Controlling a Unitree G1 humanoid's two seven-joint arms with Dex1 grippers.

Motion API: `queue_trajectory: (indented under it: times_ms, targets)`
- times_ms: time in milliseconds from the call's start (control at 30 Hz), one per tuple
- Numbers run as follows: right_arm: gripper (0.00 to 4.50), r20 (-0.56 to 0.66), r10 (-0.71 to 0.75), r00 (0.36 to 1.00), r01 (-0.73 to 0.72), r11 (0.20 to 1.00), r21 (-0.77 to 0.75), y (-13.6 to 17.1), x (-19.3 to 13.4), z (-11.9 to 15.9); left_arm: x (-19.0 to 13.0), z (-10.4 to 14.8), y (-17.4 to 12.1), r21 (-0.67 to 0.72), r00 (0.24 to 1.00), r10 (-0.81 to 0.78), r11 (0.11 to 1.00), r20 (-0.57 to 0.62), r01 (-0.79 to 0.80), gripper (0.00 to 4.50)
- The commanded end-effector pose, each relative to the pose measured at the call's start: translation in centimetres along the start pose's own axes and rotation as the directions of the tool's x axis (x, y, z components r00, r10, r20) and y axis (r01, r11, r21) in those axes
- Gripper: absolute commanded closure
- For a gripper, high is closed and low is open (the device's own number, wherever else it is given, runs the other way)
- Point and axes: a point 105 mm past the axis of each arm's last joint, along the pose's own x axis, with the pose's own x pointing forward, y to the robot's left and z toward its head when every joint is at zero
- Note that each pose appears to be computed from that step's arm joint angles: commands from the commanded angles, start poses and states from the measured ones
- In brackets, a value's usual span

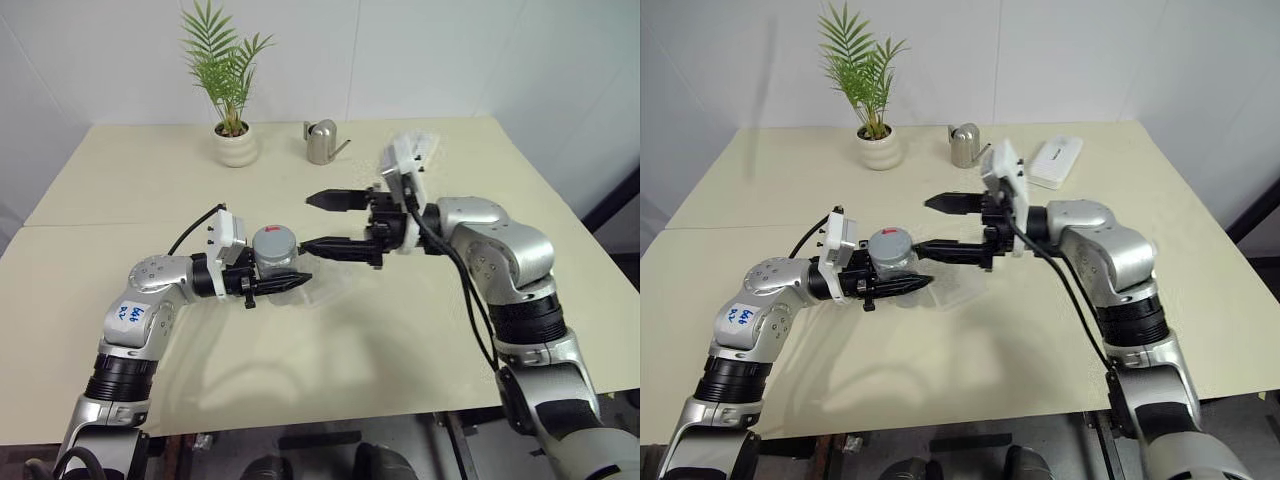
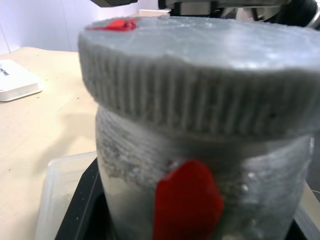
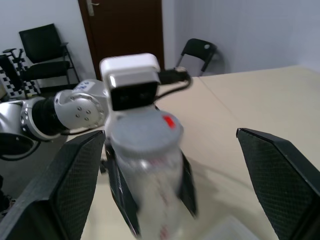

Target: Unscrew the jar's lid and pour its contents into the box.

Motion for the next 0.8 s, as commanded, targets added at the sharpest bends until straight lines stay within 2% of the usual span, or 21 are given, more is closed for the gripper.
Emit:
queue_trajectory:
  times_ms: [33, 333, 800]
  targets:
    - [0.07, -0.014, 0.020, 1.000, -0.021, 0.998, -0.060, 1.1, 2.1, 0.9, 0.2, 1.3, 0.0, 0.050, 1.000, -0.019, 0.999, 0.022, 0.018, 2.56]
    - [0.07, -0.036, -0.003, 0.999, 0.000, 0.997, -0.080, 0.7, 3.7, 0.6, 0.4, 1.4, 0.0, 0.052, 0.999, -0.024, 0.998, 0.026, 0.022, 2.56]
    - [0.07, -0.038, -0.022, 0.999, 0.020, 0.998, -0.066, 0.0, 1.3, 0.1, 0.1, 1.3, -0.1, 0.050, 1.000, -0.015, 0.999, 0.021, 0.014, 2.56]
